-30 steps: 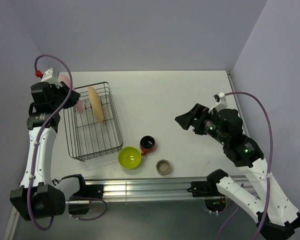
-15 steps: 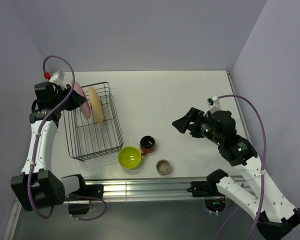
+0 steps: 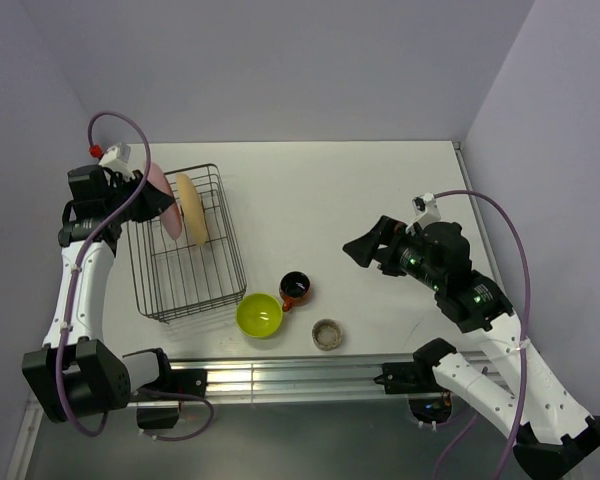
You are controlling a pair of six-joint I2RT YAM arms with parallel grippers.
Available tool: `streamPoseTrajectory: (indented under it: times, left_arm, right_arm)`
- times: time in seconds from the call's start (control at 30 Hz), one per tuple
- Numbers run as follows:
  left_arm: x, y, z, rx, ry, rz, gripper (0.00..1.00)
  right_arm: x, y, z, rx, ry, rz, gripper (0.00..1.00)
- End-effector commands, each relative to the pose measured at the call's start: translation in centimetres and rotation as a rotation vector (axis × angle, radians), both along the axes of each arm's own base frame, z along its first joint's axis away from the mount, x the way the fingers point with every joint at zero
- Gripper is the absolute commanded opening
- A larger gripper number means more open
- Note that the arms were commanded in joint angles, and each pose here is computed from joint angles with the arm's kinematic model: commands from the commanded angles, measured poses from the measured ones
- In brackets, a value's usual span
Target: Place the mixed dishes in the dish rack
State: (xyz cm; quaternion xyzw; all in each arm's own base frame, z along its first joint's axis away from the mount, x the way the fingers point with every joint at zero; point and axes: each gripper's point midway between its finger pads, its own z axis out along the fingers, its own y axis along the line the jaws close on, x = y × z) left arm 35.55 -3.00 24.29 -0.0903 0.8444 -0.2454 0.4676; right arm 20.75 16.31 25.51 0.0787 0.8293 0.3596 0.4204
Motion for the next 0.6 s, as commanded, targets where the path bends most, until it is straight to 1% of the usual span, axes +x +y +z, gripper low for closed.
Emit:
streamPoseTrajectory:
  times: [0.0,0.3,0.5,0.57]
  left_arm:
    - [0.0,-0.5,-1.2,-0.019,0.023,-0.054,0.00]
    - [0.2,-0.3,-3.6,-0.054,0.094,-0.056,0.00]
    - [0.2,-0.1,-3.3,-0.055,0.066,-0.056,0.00]
    - [-0.1,0.2,-2.2,-0.037,0.026,-0.031,0.00]
  right_arm:
    - [0.3,0.2,0.8,0.010,-0.047,0.013,1.00]
    - [0.3,0.1,0.6,0.000,-0.048,0.013,1.00]
    - [0.4,0.3,0.0,-0.003,-0.037,0.021,1.00]
    - [0.4,0.4,0.1,0.000,-0.037,0.023,1.00]
